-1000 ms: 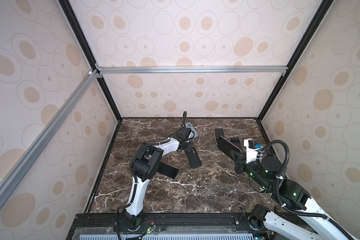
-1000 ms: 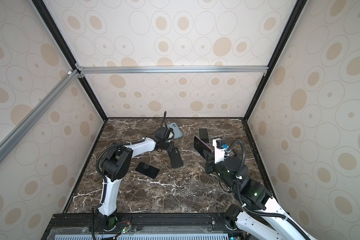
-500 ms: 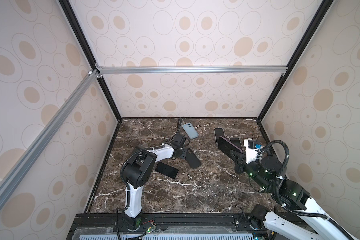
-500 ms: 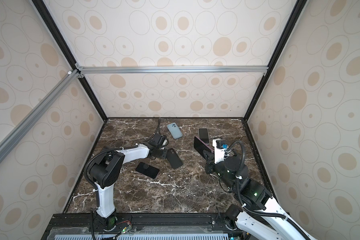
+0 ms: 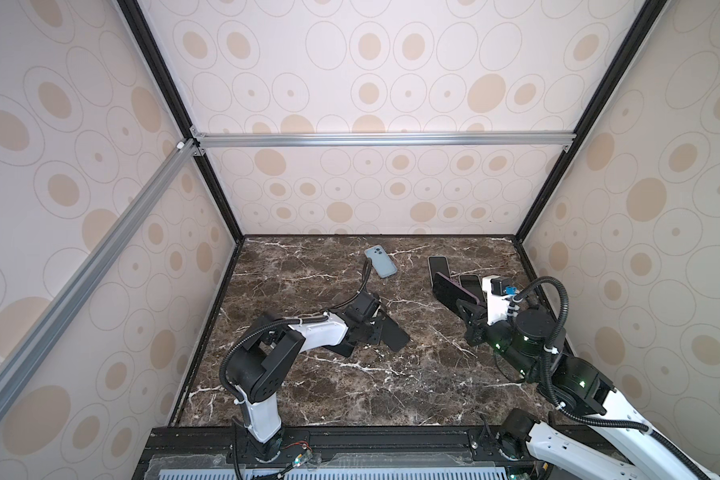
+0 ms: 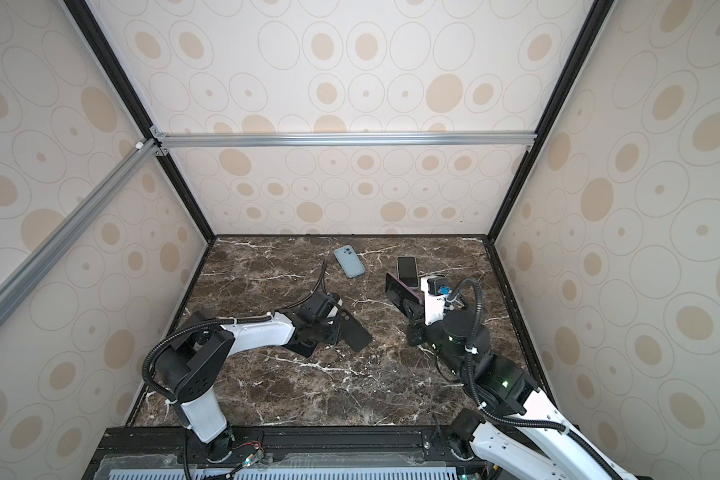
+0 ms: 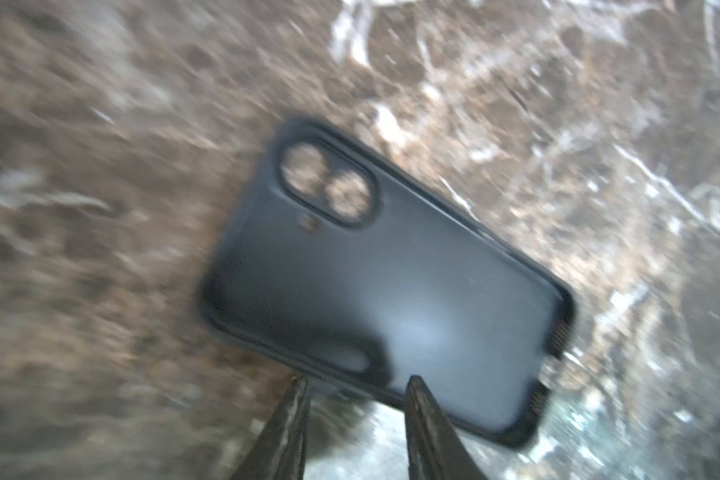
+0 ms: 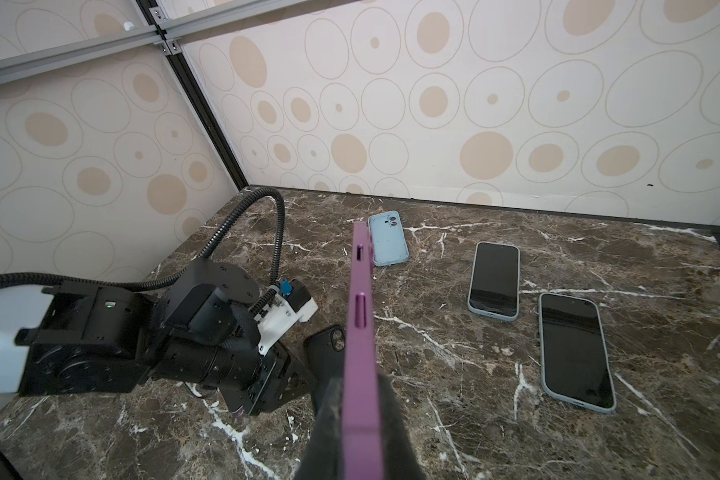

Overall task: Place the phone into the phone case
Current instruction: 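Drag the black case toward the right gripper with the left gripper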

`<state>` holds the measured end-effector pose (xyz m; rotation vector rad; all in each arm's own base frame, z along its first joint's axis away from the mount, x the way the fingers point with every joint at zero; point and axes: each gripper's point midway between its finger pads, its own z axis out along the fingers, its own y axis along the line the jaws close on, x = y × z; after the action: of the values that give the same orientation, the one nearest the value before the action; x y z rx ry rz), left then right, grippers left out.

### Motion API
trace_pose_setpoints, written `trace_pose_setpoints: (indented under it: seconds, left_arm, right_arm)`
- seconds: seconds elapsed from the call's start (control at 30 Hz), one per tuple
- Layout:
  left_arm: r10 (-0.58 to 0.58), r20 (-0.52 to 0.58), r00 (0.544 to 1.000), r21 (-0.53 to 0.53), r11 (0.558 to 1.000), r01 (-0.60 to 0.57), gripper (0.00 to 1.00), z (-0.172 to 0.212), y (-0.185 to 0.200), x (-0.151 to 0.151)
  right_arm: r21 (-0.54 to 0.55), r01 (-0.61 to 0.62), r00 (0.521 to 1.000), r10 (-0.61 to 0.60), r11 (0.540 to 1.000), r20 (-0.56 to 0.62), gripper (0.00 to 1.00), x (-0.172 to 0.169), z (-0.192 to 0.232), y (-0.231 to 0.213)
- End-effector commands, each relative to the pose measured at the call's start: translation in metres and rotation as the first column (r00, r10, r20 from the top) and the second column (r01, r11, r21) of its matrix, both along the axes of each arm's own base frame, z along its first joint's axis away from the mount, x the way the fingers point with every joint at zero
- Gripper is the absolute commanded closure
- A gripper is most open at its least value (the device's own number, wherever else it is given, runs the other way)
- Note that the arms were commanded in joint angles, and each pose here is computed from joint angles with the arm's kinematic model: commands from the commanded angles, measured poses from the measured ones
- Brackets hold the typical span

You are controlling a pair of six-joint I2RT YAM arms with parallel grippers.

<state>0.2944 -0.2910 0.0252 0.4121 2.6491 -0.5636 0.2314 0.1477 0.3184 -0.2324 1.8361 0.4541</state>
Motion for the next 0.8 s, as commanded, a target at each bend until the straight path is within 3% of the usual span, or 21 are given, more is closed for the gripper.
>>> trace_pose_setpoints:
  seconds: [0.0, 0.13, 0.3, 0.5, 0.77]
  left_arm:
    - [0.013, -0.106, 0.994, -0.053, 0.998, -0.019, 0.61, -0.005, -0.008, -0.032]
    - [-0.009, -0.124, 0.992, -0.151, 0.988, -0.01, 0.61, 0.013, -0.025, -0.05]
    - [-0.043, -0.057, 0.997, -0.192, 0.981, 0.031, 0.6, 0.041, -0.037, -0.041]
    - [-0.081, -0.123, 0.989, -0.195, 0.979, 0.056, 0.61, 0.025, -0.048, -0.045]
    - [-0.082, -0.115, 0.99, -0.208, 0.977, 0.056, 0.6, 0.029, -0.052, -0.043]
  right_arm:
    - [0.064, -0.005, 0.998, 0.001, 0.998, 0.057, 1.0, 0.003, 0.022, 0.003]
    - [0.06, -0.001, 0.999, -0.001, 0.998, 0.032, 1.0, 0.005, 0.015, 0.006]
    - [0.052, -0.003, 1.0, 0.003, 0.999, 0.002, 1.0, 0.007, 0.006, 0.009]
    - [0.067, 0.014, 1.0, -0.015, 0.998, 0.011, 1.0, 0.004, 0.008, 0.002]
    - [0.061, 0.033, 0.999, -0.033, 0.998, 0.012, 1.0, 0.002, 0.006, -0.004]
